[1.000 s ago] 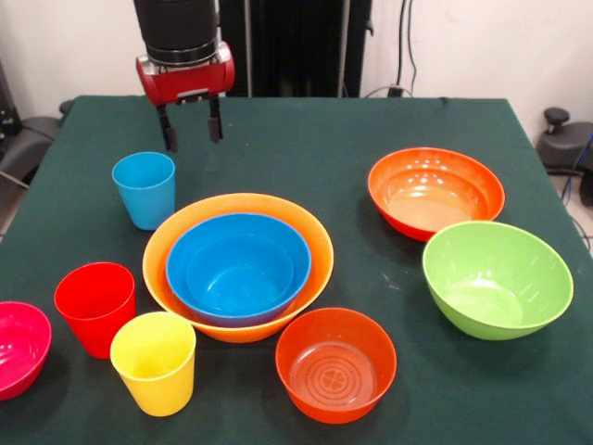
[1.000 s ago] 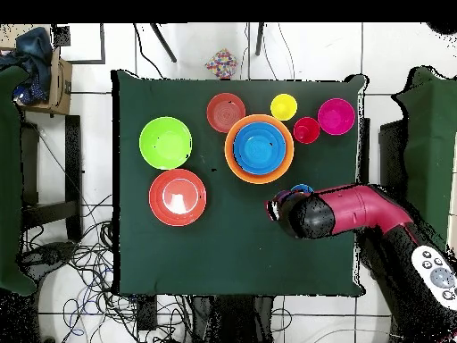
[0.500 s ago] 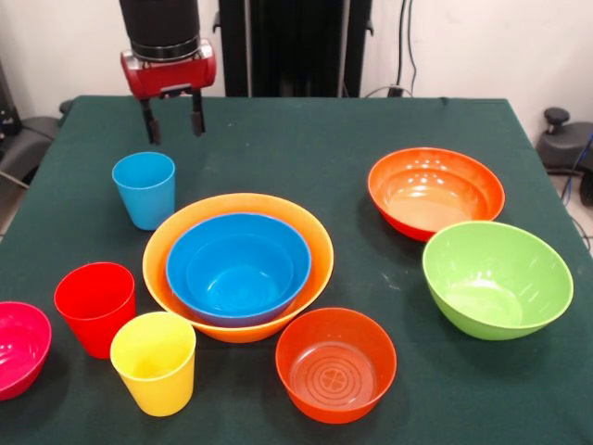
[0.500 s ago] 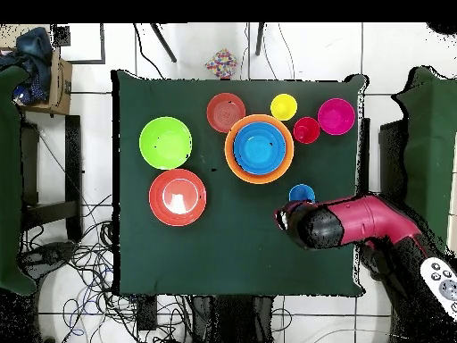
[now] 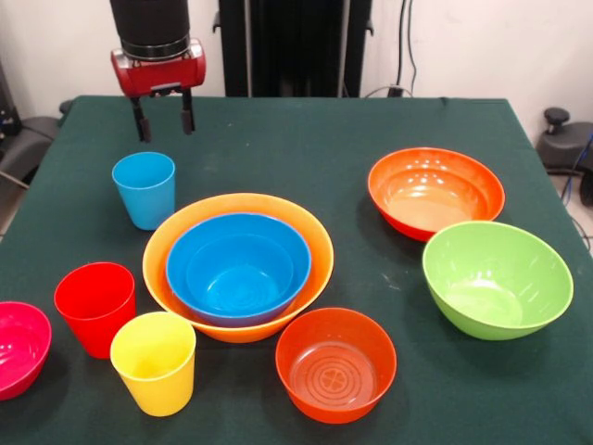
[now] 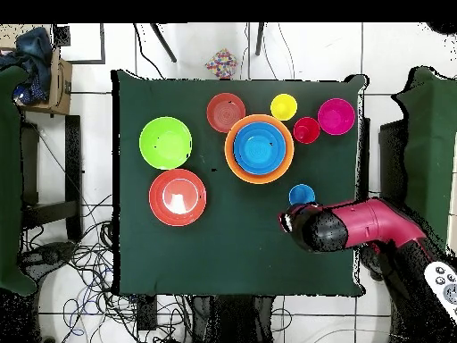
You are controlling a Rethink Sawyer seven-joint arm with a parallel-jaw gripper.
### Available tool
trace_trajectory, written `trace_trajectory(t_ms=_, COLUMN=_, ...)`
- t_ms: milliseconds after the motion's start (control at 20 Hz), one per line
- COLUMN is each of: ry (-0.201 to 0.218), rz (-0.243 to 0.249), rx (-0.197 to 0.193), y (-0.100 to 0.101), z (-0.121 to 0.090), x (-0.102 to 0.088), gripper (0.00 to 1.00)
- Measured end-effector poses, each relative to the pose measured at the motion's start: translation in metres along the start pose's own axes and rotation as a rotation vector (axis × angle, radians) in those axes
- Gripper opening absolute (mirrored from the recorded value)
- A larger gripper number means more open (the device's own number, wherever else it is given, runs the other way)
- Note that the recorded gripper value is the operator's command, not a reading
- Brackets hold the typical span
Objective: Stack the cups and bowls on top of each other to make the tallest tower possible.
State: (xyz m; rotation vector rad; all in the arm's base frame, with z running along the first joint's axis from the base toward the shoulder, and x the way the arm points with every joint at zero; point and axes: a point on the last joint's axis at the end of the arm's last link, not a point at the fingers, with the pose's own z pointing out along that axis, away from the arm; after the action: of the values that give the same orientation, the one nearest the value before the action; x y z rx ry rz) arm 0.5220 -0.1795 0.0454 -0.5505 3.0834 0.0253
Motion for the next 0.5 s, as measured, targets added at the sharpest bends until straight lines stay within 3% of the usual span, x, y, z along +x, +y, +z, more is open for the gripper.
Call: trace_trajectory(t_ms=500, ry=-0.011, rz=0.020, rx=-0.004, y=-0.0080, z=-0.0026, x=0.0025, gripper=1.00)
